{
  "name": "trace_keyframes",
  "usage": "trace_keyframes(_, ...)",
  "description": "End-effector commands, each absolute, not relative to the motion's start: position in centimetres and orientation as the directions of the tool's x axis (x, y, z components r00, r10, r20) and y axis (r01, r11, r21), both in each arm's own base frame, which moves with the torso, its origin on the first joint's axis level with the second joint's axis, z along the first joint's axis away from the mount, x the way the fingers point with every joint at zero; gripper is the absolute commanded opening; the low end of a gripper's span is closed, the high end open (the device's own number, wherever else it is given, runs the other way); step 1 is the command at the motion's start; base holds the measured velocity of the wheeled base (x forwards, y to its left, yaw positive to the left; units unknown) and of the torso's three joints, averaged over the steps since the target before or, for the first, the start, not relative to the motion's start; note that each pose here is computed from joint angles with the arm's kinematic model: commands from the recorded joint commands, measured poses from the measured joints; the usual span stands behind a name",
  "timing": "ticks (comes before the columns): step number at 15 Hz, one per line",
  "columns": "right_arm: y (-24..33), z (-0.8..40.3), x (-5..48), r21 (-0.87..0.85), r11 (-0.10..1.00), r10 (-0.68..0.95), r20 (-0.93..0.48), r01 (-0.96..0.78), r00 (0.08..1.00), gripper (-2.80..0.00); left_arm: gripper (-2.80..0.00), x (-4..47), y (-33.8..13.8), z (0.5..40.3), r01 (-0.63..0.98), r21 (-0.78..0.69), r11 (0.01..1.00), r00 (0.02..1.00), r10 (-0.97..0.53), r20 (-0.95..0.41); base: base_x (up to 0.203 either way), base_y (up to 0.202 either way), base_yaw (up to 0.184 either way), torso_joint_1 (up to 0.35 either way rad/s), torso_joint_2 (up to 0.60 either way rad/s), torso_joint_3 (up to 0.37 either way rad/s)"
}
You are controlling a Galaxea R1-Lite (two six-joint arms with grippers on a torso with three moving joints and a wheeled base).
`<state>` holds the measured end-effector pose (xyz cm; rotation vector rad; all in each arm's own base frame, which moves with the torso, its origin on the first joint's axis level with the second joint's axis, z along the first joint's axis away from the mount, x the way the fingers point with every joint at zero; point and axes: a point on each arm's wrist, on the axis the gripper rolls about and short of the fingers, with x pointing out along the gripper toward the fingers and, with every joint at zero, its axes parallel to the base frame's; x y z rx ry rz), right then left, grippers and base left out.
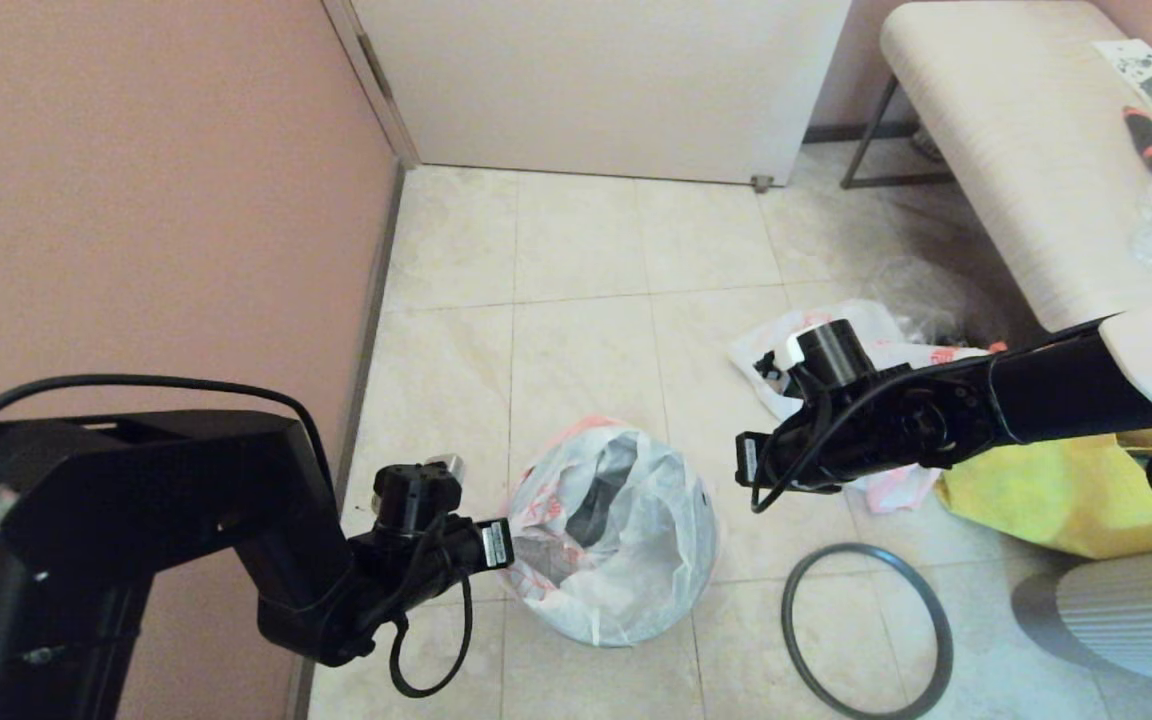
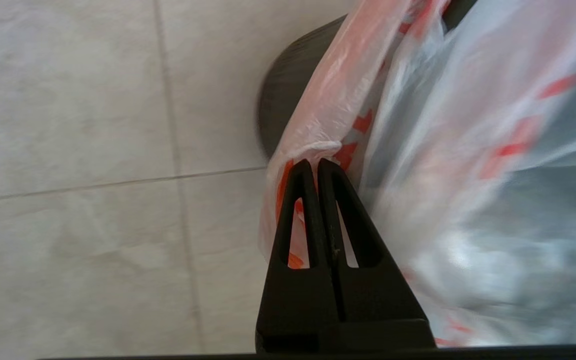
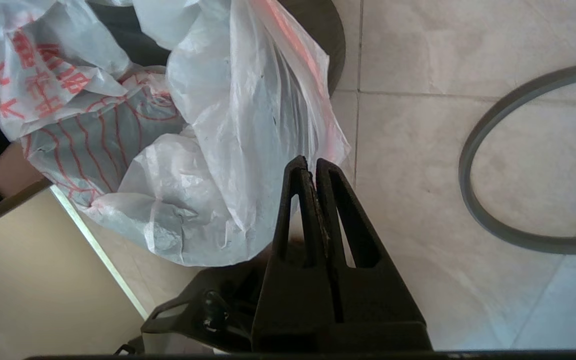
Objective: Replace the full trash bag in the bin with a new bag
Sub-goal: Put the new garbage bag on the trash can
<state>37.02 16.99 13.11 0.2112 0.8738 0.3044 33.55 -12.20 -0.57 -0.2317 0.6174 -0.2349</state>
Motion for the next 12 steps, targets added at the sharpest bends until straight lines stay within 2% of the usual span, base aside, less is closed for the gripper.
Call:
trace_keyframes(1, 17.0, 13.3, 36.1, 0.314, 0.93, 0.364, -0.695, -0.193, 0.62, -2.8, -2.8, 33.7, -12.5, -2.4, 0.134, -0.245, 0.96, 0.778, -0.254, -0.574, 0.0, 0.0, 0.0, 0.0, 0.0, 0.0)
trace_keyframes(5, 18.2, 14.6, 35.9, 0.323, 0.915, 0.399, -0.639, -0.242, 0.657, -2.8, -2.8, 33.9, -12.9, -3.2, 0.117, -0.193, 0.974, 0.738, -0.215, -0.64, 0.0, 0.0, 0.0, 0.0, 0.0, 0.0)
trace_keyframes(8, 20.8, 15.6, 36.9, 0.305, 0.908, 0.417, -0.591, -0.288, 0.691, -2.8, -2.8, 33.9, -12.0, -1.8, 0.106, -0.21, 0.972, 0.754, -0.216, -0.621, 0.0, 0.0, 0.0, 0.0, 0.0, 0.0)
trace_keyframes(12, 26.7, 14.6, 38.4, 0.169, 0.938, 0.339, -0.639, -0.304, 0.69, -2.8, -2.8, 33.3, -7.8, 1.6, 0.238, -0.414, 0.879, 0.702, -0.45, -0.552, 0.0, 0.0, 0.0, 0.0, 0.0, 0.0)
